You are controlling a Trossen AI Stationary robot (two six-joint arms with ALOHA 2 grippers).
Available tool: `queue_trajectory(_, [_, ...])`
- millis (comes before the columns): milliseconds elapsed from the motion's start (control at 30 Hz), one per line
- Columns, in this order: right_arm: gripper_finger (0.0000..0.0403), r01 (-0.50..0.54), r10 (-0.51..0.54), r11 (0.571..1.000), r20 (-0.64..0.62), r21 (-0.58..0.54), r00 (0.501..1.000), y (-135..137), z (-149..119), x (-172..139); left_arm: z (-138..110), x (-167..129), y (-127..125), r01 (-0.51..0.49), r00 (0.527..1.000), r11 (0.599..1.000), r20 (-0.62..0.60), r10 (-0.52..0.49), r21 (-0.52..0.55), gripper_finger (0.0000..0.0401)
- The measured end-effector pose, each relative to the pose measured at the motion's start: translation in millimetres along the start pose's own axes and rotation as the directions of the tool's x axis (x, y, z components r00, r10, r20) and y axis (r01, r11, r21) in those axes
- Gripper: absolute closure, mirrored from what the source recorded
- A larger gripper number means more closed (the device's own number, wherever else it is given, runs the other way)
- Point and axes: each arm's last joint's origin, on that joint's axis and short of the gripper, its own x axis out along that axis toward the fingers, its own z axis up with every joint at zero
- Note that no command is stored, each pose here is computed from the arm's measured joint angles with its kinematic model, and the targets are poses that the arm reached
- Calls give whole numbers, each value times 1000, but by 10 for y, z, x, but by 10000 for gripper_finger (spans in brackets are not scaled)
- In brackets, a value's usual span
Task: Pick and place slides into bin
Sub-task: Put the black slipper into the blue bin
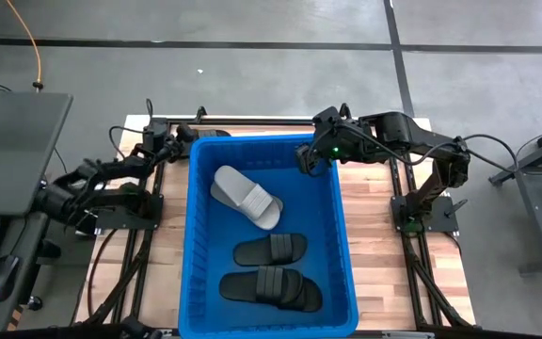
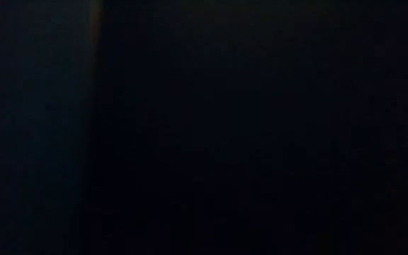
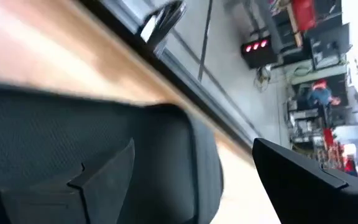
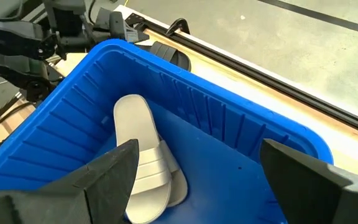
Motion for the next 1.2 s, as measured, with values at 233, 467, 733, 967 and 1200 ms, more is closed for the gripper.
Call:
queue_trajectory(233, [82,0,0,1000,-4,17,1000,-17,19,14,-174,191,43,10,994,1000,-105,-8,12,84])
queue_trajectory(467, [82,-26,26,999,2,31,1000,4,31,13,-276,249,8,22,996,999,-85,-19,33,84])
queue_trajectory(733, [82,-46,48,998,-37,52,998,46,9,71,-229,269,-131,131,989,991,-68,-129,25,84])
queue_trajectory(967, [82,-44,46,998,-47,46,998,82,-3,130,-236,315,-175,70,997,995,-29,-67,76,84])
queue_trajectory(1200, [82,-46,50,996,-51,73,997,101,-6,156,-359,334,-405,169,986,981,-27,-167,97,84])
